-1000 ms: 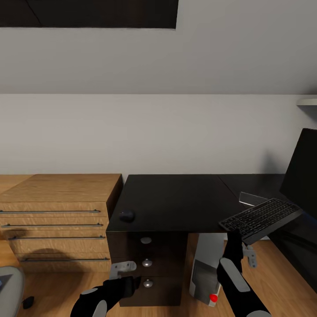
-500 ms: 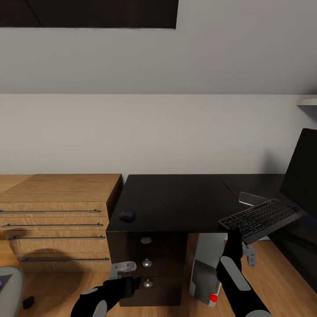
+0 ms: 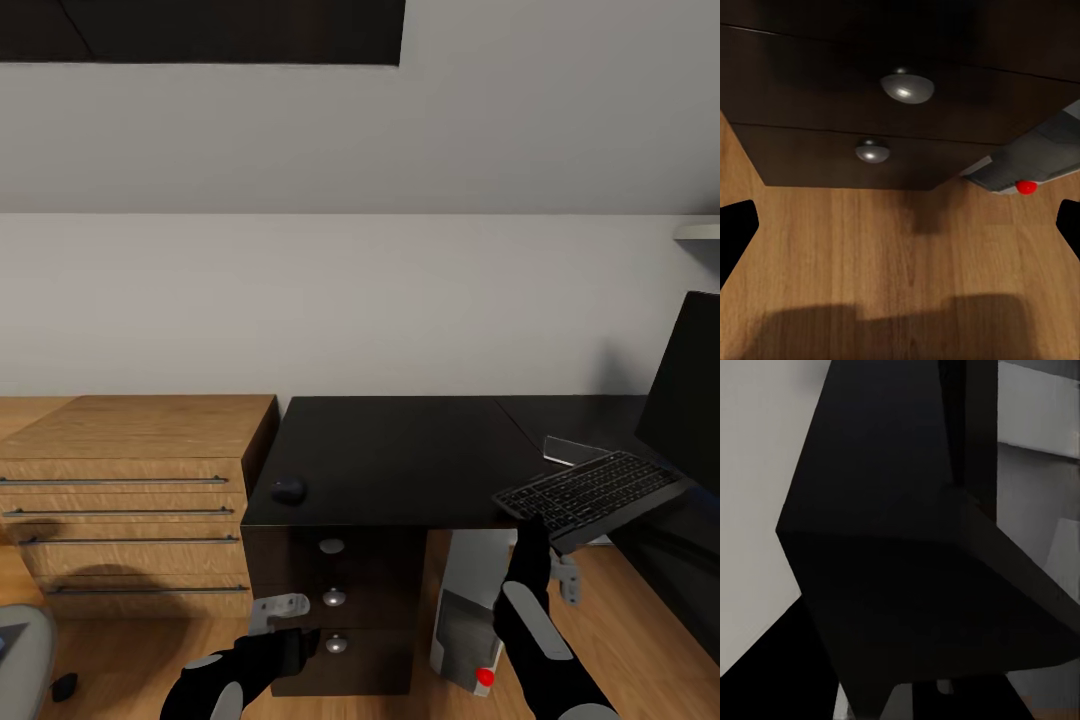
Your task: In the bedroom, organize the workspace by keeping the computer under the desk, ensuring the monitor is on the desk, placing the keyboard on the desk next to the monitor, placing the mouse on the desk next to the keyboard, moving the folder from the swivel chair onto the desk next to the mouse, stacking the notebook on top of the folder with the pen on top of the notebook, and positioning the swivel chair next to the desk.
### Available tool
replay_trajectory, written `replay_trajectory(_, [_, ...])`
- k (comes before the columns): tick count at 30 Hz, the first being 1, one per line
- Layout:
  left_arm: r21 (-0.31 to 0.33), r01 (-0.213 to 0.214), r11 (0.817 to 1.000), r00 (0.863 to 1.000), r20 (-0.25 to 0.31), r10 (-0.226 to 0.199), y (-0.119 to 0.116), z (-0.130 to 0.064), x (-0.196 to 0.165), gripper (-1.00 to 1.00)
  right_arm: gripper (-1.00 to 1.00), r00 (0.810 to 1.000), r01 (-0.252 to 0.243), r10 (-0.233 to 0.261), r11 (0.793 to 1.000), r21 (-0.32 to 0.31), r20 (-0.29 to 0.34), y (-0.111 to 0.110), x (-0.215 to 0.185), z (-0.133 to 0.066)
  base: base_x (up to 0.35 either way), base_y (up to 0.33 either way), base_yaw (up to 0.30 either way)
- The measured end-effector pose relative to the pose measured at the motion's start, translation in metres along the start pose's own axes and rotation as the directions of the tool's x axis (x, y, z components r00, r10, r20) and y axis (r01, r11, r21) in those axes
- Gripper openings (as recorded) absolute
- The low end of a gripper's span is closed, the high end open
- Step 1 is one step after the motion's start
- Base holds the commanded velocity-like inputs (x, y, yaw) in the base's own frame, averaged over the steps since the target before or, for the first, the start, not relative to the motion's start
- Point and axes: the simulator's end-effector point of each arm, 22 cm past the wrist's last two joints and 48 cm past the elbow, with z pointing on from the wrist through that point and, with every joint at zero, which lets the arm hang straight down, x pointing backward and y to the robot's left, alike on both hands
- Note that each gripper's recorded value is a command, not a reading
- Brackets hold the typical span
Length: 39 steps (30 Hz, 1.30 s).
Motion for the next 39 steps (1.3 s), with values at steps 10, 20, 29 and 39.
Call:
replay_trajectory(10, [-0.002, 0.000, 1.000, 1.000, 0.000, 0.000, 0.001, 0.000, 0.000, 1.00, -1.00, 0.998, -0.017, 0.016, 1.000, -0.015, -0.064, 0.004, 0.013, 0.001, 0.000, 0.000, 0.000])
replay_trajectory(20, [-0.001, -0.001, 1.000, 1.000, 0.000, 0.001, 0.000, 0.000, 0.000, 1.00, -1.00, 0.998, -0.017, 0.016, 1.000, -0.016, -0.066, 0.004, 0.014, 0.000, 0.000, 0.000, 0.000])
replay_trajectory(29, [0.000, -0.001, 1.000, 1.000, 0.000, 0.001, -0.002, -0.005, -0.006, 1.00, -1.00, 0.998, -0.014, 0.014, 1.000, -0.003, -0.068, 0.009, 0.014, 0.000, 0.000, 0.000, 0.000])
replay_trajectory(39, [0.000, -0.001, 1.000, 1.000, -0.001, 0.001, -0.005, -0.012, -0.014, 1.00, -1.00, 0.997, -0.008, 0.009, 1.000, 0.017, -0.070, 0.016, 0.013, 0.000, 0.000, 0.000, 0.000])
